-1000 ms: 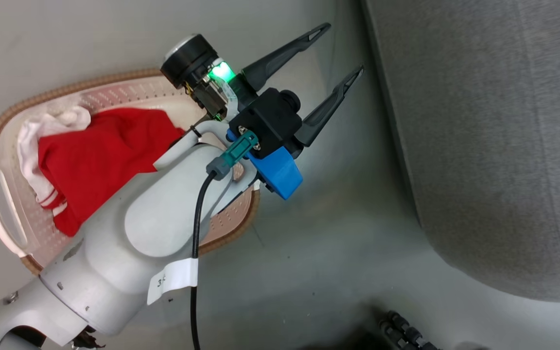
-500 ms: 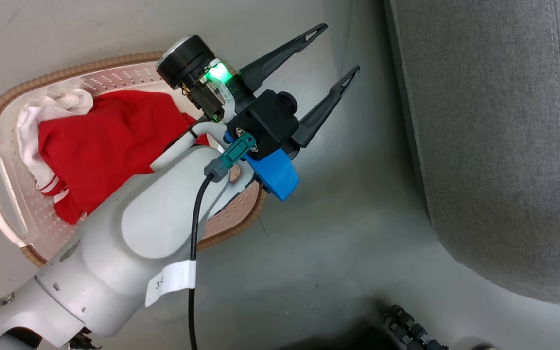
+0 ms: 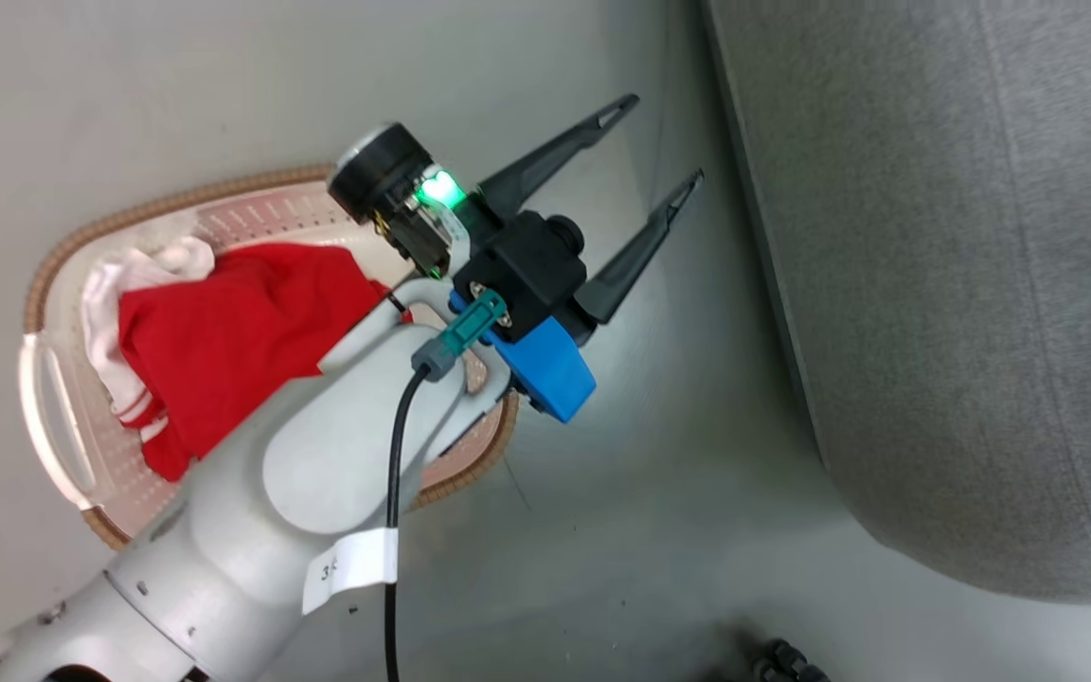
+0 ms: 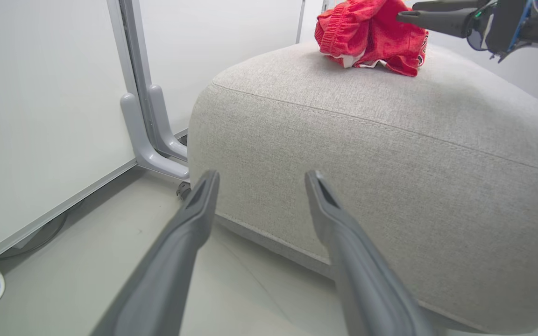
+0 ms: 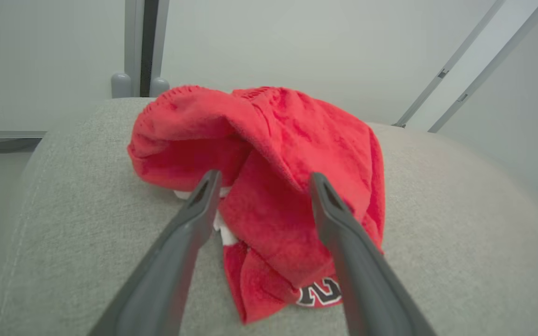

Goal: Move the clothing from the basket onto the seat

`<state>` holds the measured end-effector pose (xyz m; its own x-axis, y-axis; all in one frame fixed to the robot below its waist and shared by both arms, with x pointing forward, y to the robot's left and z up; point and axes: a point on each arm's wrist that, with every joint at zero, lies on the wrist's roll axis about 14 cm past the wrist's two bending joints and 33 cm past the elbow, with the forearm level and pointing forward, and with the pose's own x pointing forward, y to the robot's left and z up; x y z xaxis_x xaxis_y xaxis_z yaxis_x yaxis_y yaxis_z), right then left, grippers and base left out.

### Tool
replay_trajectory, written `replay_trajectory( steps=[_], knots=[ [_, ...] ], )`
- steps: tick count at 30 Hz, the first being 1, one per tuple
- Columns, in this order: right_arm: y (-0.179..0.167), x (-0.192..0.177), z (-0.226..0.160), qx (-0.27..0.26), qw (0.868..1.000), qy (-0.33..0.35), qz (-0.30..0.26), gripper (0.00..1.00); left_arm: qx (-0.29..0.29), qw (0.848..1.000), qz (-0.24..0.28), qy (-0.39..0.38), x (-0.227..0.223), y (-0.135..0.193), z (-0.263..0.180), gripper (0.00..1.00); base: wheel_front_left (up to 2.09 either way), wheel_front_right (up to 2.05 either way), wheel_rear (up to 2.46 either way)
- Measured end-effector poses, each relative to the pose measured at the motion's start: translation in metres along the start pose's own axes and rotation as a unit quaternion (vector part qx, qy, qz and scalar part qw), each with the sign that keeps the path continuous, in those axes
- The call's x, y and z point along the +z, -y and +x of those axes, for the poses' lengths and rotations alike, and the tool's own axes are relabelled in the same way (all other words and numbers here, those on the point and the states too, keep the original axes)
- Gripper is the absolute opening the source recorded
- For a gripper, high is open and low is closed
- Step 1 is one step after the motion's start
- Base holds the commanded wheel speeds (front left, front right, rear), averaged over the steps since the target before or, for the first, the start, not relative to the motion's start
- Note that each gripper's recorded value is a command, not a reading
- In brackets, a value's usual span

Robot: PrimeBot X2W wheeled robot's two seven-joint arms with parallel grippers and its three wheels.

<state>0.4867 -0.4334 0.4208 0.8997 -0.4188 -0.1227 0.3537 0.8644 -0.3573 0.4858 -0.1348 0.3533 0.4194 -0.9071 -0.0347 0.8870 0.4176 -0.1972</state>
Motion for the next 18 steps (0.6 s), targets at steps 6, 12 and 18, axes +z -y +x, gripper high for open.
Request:
replay_trajectory(
  steps=[6,12,18],
  knots=[
    [-0.010,0.018,-0.033,0.031,0.999,0.020,-0.001,1.00,0.025,0.999,0.003,0.028,0.040,0.008,-0.008,1.00,0.00,0.00,0.00],
    [-0.032,0.057,-0.059,0.068,0.995,0.071,0.017,1.00,0.096,0.994,-0.001,0.049,0.072,-0.001,-0.034,1.00,0.00,0.00,0.00],
    [-0.063,0.096,-0.084,0.118,0.985,0.124,0.038,1.00,0.176,0.981,0.017,0.081,0.111,-0.011,-0.071,1.00,0.00,0.00,0.00]
  ],
)
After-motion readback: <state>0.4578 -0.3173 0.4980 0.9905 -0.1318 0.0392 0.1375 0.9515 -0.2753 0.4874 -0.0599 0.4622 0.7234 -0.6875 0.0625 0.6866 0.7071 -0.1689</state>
